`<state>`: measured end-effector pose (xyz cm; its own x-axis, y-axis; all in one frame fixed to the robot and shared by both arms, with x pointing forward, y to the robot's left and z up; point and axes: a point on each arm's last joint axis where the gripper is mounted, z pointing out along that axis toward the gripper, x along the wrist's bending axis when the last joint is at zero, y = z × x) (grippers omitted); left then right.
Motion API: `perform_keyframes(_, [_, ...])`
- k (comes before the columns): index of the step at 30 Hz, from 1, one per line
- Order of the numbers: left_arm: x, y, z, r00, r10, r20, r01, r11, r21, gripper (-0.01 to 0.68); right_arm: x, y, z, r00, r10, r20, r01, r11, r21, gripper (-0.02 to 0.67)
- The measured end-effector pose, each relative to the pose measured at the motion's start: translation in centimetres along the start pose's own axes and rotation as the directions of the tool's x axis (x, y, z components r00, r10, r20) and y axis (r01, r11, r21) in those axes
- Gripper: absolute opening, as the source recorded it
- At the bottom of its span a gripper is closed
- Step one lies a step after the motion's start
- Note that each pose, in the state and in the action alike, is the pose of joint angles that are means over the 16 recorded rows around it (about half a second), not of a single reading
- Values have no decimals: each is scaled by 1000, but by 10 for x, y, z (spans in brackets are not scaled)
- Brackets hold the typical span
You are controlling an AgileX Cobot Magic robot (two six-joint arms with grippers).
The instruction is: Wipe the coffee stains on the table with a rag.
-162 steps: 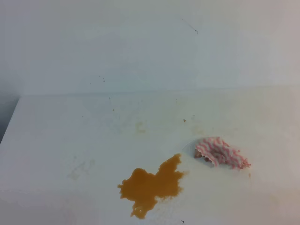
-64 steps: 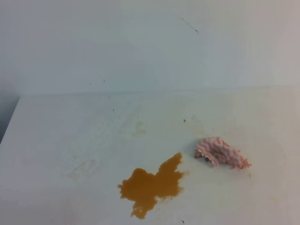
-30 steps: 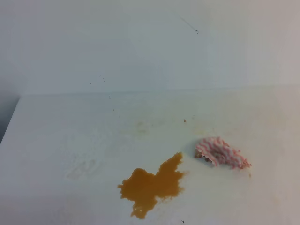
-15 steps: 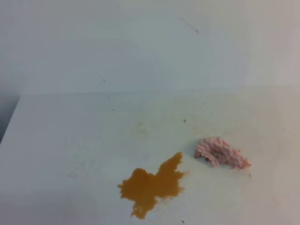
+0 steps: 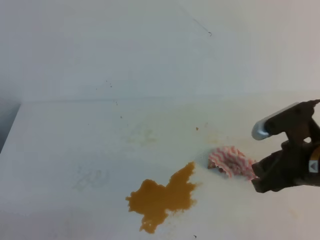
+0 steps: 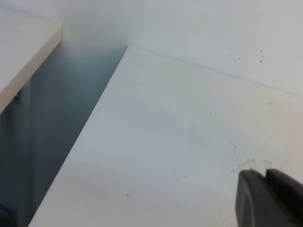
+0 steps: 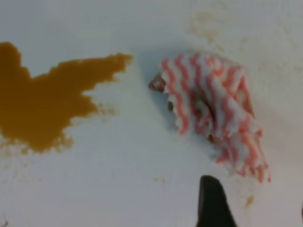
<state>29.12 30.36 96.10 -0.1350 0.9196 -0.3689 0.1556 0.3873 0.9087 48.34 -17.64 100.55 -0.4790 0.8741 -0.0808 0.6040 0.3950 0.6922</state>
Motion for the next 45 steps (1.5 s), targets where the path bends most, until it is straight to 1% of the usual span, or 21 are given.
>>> perform_keyframes(10, [1,-2,1,1000,0,-3,0,1000,7,0,1,12,70,1000,-20,-16,20,999,28,380])
perform_keyframes(17, [1,-2,1,1000,0,-3,0,1000,7,0,-10,12,105,1000,-7,2,7,998,65,380])
perform_keyframes(20, [1,-2,1,1000,0,-2,0,1000,5,0,-16,8,117,1000,2,12,-3,996,86,367])
perform_keyframes(23, [0,-1,0,1000,0,-1,0,1000,4,0,-22,3,126,1000,11,21,-13,994,104,323])
perform_keyframes(29, [0,0,0,1000,0,-1,0,1000,2,0,-29,-6,137,999,17,29,-21,991,130,194])
perform_keyframes(36, [1,-2,1,1000,-1,-3,1,1000,5,-1,-24,-5,136,1000,-2,20,-1,990,139,52])
perform_keyframes(39, [1,-2,1,1000,-1,-3,1,1000,5,-1,-16,0,131,1000,-21,7,20,992,128,29])
perform_keyframes(45, [1,-2,1,1000,-1,-2,1,1000,4,0,8,12,120,997,-64,-35,67,995,79,23])
